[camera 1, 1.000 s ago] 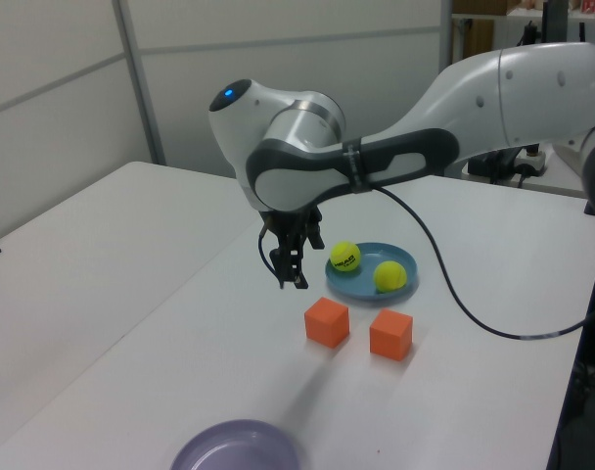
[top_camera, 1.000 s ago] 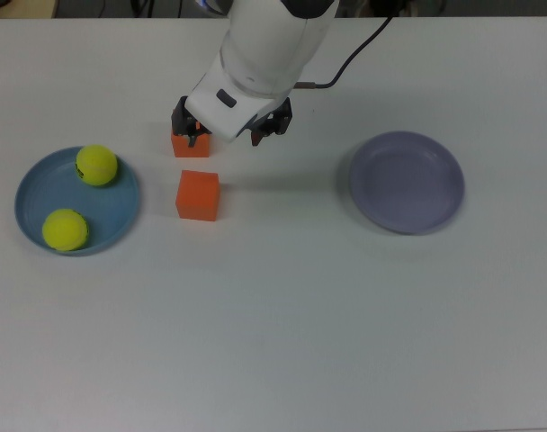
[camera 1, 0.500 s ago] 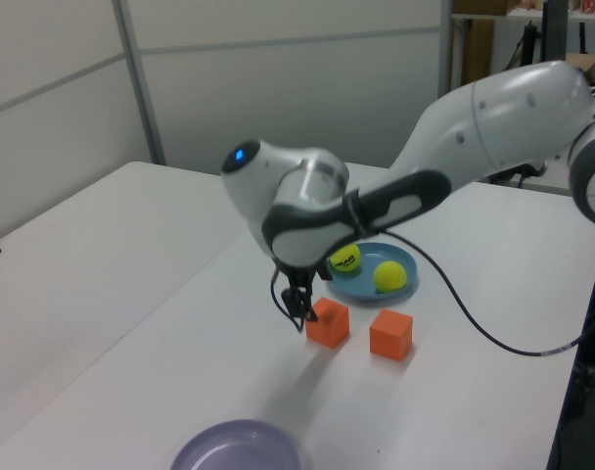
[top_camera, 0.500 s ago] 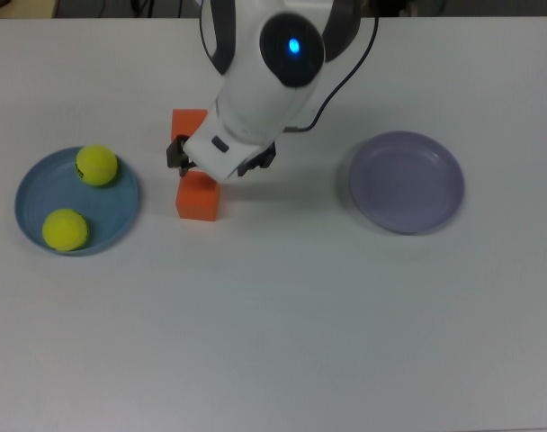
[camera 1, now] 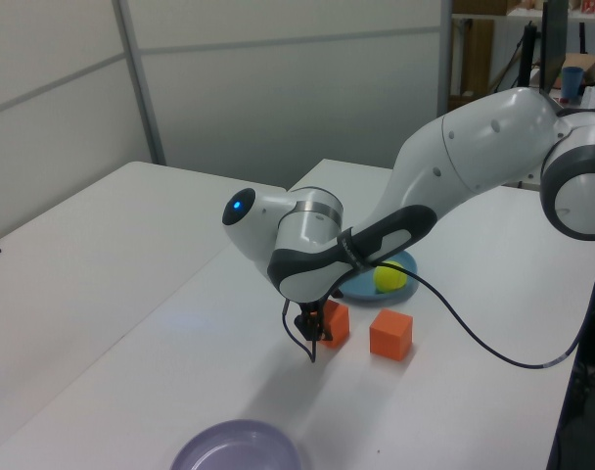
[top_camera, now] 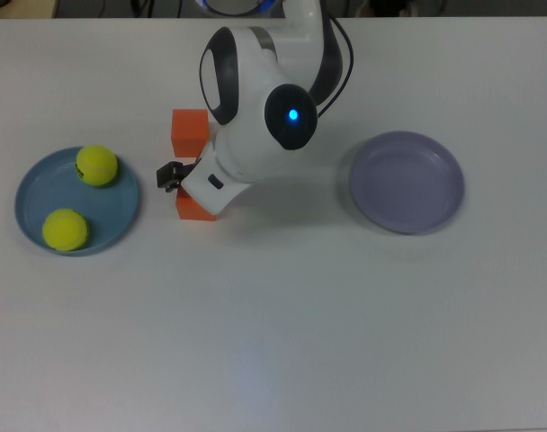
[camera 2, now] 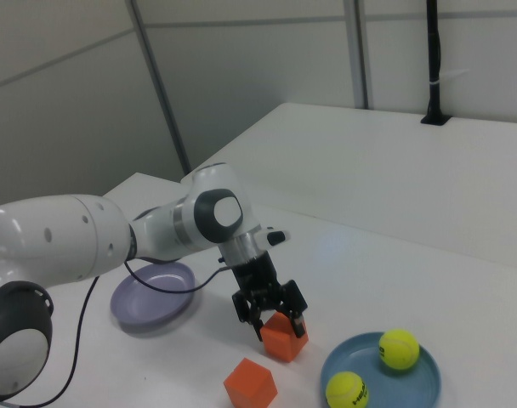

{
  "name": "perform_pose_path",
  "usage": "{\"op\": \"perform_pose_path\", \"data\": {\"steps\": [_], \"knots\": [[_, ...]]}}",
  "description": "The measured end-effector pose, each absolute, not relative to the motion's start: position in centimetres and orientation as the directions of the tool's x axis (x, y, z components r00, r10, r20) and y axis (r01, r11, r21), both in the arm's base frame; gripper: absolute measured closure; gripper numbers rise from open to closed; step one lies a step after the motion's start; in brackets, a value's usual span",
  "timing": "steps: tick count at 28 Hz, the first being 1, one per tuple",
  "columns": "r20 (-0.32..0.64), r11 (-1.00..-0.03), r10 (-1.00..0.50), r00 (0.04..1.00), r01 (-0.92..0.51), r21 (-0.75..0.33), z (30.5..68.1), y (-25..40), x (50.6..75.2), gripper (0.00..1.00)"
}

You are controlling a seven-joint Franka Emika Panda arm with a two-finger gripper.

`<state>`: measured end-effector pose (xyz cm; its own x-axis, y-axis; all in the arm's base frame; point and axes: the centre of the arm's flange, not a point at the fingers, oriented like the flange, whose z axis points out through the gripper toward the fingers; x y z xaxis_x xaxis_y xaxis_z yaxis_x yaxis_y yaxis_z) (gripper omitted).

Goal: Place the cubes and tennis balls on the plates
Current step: 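Lower the gripper and grasp the orange cube, then carry the orange cube onto the lavender plate and release it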

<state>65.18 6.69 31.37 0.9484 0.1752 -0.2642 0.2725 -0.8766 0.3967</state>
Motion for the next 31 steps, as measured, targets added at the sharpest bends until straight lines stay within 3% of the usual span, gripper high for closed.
{"op": "perform_pose_path", "data": {"steps": [5, 8, 9, 13, 22, 27, 31], "knots": [[-0.255, -0.877, 0.165, 0.953, 0.260, 0.405, 30.5, 6.2, 65.5, 0.05], [-0.244, -0.880, 0.148, 0.959, 0.240, 0.409, 30.5, 6.2, 65.5, 0.15], [-0.238, -0.882, 0.142, 0.961, 0.232, 0.411, 30.6, 6.3, 65.6, 0.25], [-0.207, -0.886, 0.136, 0.969, 0.212, 0.413, 31.5, 6.9, 66.0, 0.32], [-0.074, -0.889, 0.243, 0.967, 0.253, 0.381, 37.7, 14.7, 66.8, 0.32], [-0.013, -0.879, 0.334, 0.942, 0.317, 0.356, 40.7, 22.7, 64.7, 0.32], [-0.001, -0.866, 0.389, 0.921, 0.366, 0.341, 40.8, 28.2, 62.5, 0.32]]}}
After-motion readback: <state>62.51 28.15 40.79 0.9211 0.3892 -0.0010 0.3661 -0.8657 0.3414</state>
